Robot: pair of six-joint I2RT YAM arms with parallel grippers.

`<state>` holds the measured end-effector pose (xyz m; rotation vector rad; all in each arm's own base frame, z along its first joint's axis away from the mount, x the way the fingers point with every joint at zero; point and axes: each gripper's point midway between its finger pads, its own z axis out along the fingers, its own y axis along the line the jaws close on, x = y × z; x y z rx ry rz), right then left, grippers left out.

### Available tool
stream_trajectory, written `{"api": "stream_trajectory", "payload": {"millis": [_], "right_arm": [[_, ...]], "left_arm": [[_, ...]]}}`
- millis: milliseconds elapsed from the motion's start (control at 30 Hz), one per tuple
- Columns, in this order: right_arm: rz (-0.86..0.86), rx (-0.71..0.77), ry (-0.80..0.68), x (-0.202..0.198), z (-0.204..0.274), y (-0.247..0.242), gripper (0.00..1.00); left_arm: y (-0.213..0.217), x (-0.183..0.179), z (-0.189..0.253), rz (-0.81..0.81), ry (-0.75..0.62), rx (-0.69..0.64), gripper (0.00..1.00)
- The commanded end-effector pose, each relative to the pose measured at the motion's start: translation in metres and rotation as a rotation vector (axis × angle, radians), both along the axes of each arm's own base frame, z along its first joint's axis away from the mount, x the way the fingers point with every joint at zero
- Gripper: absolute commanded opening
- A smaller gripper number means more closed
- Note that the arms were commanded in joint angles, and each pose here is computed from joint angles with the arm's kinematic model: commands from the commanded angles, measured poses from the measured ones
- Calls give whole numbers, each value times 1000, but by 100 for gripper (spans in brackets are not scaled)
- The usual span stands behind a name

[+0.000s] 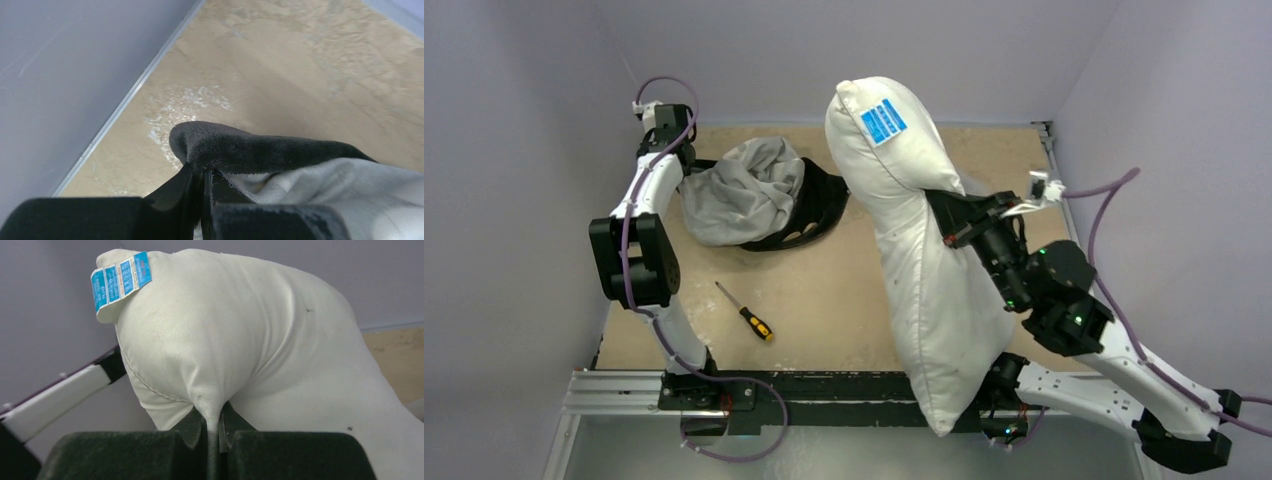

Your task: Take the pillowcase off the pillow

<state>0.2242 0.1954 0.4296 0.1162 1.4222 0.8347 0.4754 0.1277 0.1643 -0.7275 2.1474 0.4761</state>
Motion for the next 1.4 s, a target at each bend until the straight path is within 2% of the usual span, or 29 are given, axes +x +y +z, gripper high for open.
{"api": "stream_trajectory", "payload": {"millis": [0,167,267,400,567,733,767,800,900,967,1033,1167,1367], "right_arm": [[-155,68,-4,41,22,8,0],[-262,3,36,98,-4,21,0],[-185,-30,5,120,-18,47,0],[-101,-94,38,150,-60,91,0],[-64,-170,149,199,-134,125,0],[38,-209,220,223,-179,168,0],[57,-210,224,225,-181,173,5],[67,-204,219,225,-178,176,14],[66,-179,168,222,-149,173,56],[42,-165,132,221,-125,163,75],[3,-150,105,221,-102,147,86],[-103,-112,76,220,-63,102,98],[-359,-4,57,185,-19,3,99]], "left_arm": [[-21,1,79,-75,-226,-61,0],[-25,-26,137,-76,-325,16,0],[-19,-48,167,-31,-399,71,0],[-14,-65,173,4,-420,97,1],[-30,-73,167,-60,-424,44,27],[-49,-92,173,-128,-477,-8,57],[-55,-96,172,-150,-480,-17,62],[-62,-100,170,-173,-482,-25,66],[-83,-112,165,-248,-474,-36,72],[-97,-120,159,-297,-468,-41,73],[-111,-128,157,-349,-471,-52,74],[-134,-148,162,-429,-497,-49,75],[-155,-191,180,-506,-584,3,82]]}}
